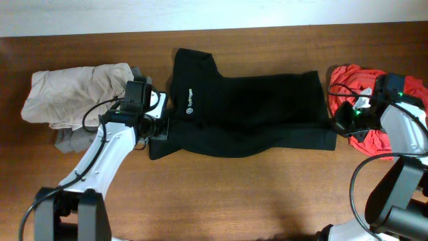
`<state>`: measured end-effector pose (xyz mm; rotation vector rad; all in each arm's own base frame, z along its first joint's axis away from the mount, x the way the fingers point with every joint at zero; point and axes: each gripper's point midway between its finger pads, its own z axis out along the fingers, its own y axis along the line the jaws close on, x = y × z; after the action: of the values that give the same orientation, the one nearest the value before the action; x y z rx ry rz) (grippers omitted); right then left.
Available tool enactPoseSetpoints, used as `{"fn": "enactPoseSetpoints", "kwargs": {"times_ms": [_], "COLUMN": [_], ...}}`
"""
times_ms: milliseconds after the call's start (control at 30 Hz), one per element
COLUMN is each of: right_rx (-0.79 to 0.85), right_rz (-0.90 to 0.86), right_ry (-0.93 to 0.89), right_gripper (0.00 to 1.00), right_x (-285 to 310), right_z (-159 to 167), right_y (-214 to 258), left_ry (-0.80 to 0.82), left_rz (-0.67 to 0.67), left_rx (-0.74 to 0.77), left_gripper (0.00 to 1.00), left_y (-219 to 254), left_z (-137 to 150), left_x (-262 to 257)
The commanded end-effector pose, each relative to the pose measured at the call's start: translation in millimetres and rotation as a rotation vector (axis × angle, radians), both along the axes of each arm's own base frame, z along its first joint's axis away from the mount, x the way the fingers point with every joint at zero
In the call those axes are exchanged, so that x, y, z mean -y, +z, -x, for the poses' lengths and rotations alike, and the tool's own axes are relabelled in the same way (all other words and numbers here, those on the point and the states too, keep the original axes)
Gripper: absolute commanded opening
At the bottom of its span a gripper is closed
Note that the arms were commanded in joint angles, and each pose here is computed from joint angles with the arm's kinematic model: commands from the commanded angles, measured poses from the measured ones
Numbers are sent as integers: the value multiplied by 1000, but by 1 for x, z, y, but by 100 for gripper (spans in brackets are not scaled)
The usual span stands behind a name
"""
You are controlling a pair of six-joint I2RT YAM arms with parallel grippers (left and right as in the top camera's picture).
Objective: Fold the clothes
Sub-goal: 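Fold the shirt bottom upward toward the collar with both grippers, then release the shirt and lift both grippers away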
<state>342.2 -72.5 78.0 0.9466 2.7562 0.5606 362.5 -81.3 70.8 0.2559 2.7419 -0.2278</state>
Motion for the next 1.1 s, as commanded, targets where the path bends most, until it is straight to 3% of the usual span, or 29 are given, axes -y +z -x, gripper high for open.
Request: {"fn": "enactPoseSetpoints", "kwargs": {"times_ms": [0, 467, 533, 567, 633, 700, 867, 1067], "right_rx": [8, 119, 131, 134, 136, 126, 120, 160], "right_rz": [-18, 14, 15, 16, 16, 14, 25, 58], "right_ry": [-32, -8, -8, -5, 10, 10, 68, 120], "right_gripper": [5, 17, 36, 54, 75, 77, 76, 75], "right_x": [-2, -1, 0, 0, -1, -1, 3, 7], "right_z": [-14, -54, -56, -57, -57, -55, -54, -66], "right_y": [-5, -20, -19, -18, -17, -15, 8, 84], "left_ry": [-35, -20, -11, -8, -10, -9, -14, -72], "left_rz": [-17, -71, -95, -102, -103, -102, -102, -9], "left_rx": [7, 49, 73, 81, 95, 104, 105, 205], "left_gripper": [0, 1, 11, 21, 37, 47, 48, 54], "left_y": [-8, -15, -4, 2, 16, 30, 64, 119], "left_z": [-8, -30, -39, -42, -49, -54, -59, -78], "left_x": [1, -6, -10, -11, -10, -9, -8, 12]}}
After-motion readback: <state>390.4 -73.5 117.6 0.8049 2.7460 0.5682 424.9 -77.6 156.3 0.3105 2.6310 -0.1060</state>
